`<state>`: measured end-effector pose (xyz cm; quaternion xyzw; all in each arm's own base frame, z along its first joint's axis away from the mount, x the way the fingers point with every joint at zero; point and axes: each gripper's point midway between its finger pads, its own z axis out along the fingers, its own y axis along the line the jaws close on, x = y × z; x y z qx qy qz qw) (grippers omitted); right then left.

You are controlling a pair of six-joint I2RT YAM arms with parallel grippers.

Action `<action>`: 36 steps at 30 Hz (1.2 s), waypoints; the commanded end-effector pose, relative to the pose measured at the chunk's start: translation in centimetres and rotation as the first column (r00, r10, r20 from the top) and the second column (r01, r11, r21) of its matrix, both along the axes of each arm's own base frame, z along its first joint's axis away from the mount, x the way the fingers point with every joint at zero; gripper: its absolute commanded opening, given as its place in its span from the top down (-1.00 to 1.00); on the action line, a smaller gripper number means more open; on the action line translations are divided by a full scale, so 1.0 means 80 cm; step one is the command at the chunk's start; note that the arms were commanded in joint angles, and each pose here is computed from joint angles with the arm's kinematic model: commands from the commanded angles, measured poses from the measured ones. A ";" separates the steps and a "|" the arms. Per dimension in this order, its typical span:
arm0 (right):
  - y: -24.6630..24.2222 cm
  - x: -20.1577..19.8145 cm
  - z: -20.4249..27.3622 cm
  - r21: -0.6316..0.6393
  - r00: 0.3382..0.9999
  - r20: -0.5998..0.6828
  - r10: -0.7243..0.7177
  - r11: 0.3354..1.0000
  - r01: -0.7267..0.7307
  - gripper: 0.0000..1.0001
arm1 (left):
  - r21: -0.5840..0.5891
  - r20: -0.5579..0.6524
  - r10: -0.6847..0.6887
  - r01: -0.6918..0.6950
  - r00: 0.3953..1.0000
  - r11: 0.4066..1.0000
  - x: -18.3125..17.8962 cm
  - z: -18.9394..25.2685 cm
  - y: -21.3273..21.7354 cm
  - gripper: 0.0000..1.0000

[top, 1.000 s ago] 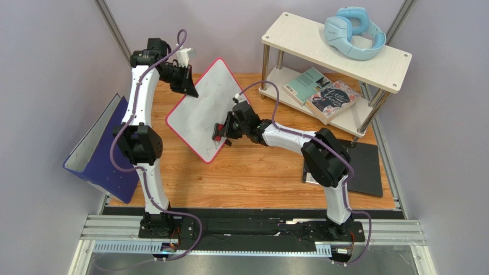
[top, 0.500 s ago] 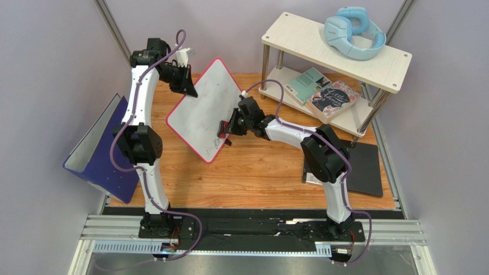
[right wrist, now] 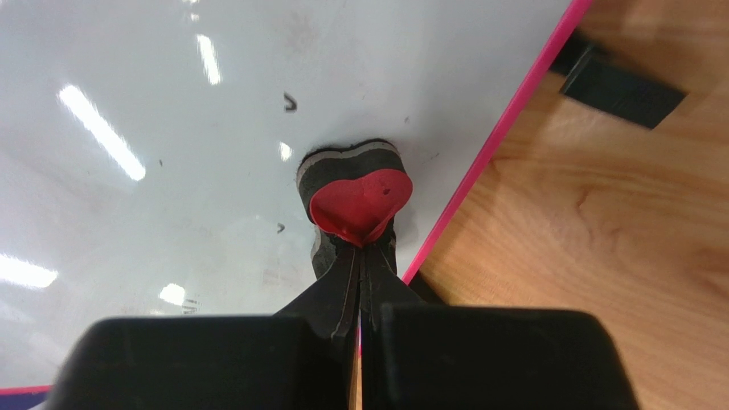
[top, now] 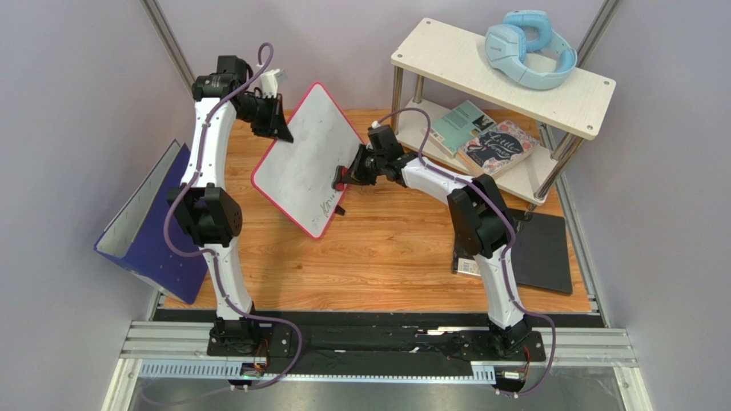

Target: Erase the whiteboard

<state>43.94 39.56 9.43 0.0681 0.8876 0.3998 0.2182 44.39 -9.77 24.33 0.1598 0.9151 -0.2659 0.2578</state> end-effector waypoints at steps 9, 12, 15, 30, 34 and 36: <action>0.048 -0.034 -0.035 -0.053 0.988 0.101 0.117 0.992 -0.112 1.00 | 0.115 0.042 -0.048 0.043 0.998 0.992 -0.001 -0.005 0.015 1.00; 0.062 -0.055 -0.034 -0.010 0.982 0.095 0.163 0.987 -0.163 1.00 | 0.116 0.044 -0.048 0.042 0.998 0.992 -0.001 -0.005 0.015 1.00; 0.076 -0.074 -0.025 0.027 0.971 0.115 0.210 0.976 -0.214 1.00 | 0.114 0.042 -0.047 0.042 0.998 0.993 0.000 -0.006 0.014 1.00; 0.176 -0.120 0.112 0.142 0.864 0.306 0.400 0.878 -0.457 1.00 | 0.109 0.029 -0.053 0.049 0.998 0.993 -0.002 -0.011 0.012 1.00; 0.190 -0.143 0.124 0.126 0.864 0.284 0.416 0.877 -0.464 1.00 | 0.109 0.029 -0.053 0.049 0.998 0.993 -0.003 -0.010 0.013 1.00; 0.201 -0.158 0.130 0.129 0.856 0.295 0.424 0.870 -0.475 1.00 | 0.110 0.030 -0.052 0.048 0.998 0.993 -0.002 -0.011 0.013 1.00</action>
